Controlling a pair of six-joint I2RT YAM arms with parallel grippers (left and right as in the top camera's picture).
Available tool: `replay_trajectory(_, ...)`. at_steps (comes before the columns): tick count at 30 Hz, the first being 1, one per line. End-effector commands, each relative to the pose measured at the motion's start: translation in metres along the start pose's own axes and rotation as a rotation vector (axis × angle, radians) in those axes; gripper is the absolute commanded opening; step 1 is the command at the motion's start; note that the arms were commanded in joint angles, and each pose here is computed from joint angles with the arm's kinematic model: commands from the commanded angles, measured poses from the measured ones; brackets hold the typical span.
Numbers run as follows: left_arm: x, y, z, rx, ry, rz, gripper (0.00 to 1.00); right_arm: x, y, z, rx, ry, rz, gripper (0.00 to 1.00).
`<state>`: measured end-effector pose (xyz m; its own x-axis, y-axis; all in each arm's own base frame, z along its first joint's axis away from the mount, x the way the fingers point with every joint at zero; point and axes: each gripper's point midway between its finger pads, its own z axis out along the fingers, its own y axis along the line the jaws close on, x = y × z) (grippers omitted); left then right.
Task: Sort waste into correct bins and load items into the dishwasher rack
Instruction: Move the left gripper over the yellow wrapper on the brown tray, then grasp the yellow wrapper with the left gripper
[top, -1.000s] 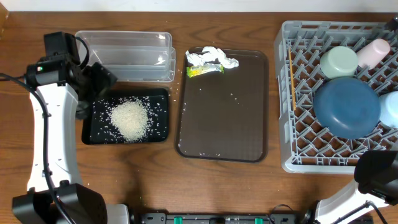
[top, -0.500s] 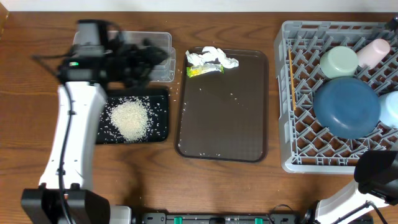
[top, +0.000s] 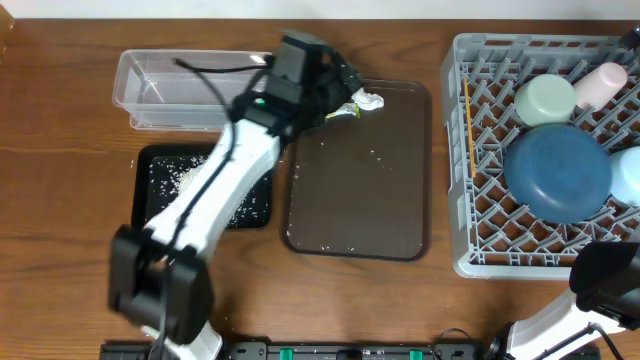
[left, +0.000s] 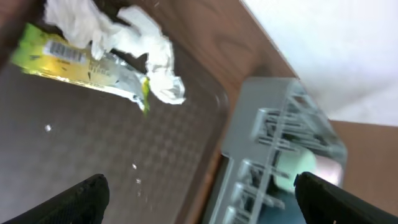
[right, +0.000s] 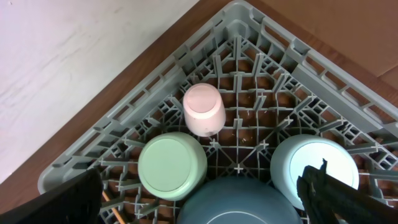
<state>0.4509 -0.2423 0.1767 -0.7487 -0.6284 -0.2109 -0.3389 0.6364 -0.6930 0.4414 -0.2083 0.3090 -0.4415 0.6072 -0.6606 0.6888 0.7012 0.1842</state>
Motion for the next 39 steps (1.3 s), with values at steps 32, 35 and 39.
replay_trajectory(32, -0.009, 0.098, 0.141, -0.183, -0.147, -0.269, 0.74, 0.000, -0.003, 0.001, 0.011, -0.001, 0.010, 0.99)
replay_trajectory(35, -0.009, 0.103, 0.144, -0.193, -0.147, -0.269, 0.63, 0.000, -0.003, 0.001, 0.011, -0.001, 0.010, 0.99)
replay_trajectory(39, -0.008, 0.103, 0.145, -0.195, -0.147, -0.269, 0.48, 0.000, -0.003, 0.001, 0.011, -0.001, 0.010, 0.99)
